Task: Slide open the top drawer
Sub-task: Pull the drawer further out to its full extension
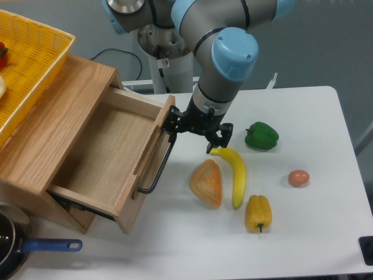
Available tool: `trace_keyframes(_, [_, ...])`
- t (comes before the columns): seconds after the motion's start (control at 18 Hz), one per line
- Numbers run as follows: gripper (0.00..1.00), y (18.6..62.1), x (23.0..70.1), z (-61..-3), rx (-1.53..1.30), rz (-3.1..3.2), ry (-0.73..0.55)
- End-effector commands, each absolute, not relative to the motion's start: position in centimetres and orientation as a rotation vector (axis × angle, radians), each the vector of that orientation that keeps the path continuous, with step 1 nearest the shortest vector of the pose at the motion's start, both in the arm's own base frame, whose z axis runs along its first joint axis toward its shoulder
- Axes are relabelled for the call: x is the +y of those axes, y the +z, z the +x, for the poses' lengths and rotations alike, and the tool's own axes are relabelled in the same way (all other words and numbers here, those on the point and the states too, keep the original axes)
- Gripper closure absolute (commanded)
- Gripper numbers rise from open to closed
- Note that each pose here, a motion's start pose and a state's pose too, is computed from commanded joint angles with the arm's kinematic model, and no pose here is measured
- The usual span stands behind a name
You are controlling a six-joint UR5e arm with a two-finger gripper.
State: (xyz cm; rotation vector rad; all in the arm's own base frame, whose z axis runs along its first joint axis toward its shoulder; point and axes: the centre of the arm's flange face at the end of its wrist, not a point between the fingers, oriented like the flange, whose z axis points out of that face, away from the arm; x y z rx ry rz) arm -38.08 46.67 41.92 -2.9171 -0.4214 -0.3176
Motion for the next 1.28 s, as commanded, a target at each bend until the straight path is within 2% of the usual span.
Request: trace_keyframes(1.28, [0.00,42.0,45.7,-39.3,-0.448,-2.910,-0.313])
